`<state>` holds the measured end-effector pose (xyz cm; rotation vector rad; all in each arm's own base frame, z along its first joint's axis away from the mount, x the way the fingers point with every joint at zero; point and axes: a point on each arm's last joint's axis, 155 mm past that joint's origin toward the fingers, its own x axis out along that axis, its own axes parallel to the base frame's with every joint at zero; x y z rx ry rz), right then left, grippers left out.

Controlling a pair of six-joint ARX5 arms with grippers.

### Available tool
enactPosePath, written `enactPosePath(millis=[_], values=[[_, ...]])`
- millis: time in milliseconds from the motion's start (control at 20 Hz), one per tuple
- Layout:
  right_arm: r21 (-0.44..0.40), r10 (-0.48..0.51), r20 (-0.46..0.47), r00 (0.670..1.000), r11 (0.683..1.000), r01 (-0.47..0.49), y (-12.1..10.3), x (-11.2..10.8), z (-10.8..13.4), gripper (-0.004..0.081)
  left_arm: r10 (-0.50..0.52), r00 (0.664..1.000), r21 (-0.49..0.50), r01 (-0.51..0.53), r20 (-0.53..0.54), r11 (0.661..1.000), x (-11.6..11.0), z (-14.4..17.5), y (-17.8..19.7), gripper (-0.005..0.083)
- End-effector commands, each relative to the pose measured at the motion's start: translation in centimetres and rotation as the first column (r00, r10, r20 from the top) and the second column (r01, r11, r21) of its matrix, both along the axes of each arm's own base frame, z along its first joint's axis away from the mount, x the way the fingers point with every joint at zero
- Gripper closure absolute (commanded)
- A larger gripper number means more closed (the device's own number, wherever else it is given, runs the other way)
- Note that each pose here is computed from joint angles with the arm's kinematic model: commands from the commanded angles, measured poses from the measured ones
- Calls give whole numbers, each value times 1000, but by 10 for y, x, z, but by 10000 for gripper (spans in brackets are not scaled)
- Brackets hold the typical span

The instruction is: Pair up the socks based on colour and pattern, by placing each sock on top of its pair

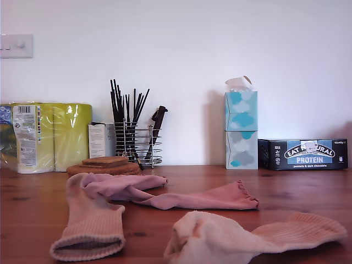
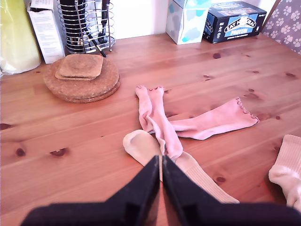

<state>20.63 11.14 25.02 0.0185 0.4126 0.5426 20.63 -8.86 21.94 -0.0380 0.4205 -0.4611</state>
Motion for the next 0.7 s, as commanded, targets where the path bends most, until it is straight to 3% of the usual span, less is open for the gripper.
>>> enactPosePath(millis=[0, 400, 650], values=[[-51, 4, 7, 1000, 999, -4, -2, 4, -8, 781, 0, 1000, 2, 0, 17, 1000, 0, 4, 1, 793], [-49, 6, 10, 1000, 999, -6, -1, 4, -7, 781, -8, 1000, -1, 8, 21, 1000, 0, 5, -1, 793], [-42, 79, -91, 993, 996, -83, 15, 8, -22, 781, -167, 983, -40, 165, -78, 986, -2, -11, -29, 793]])
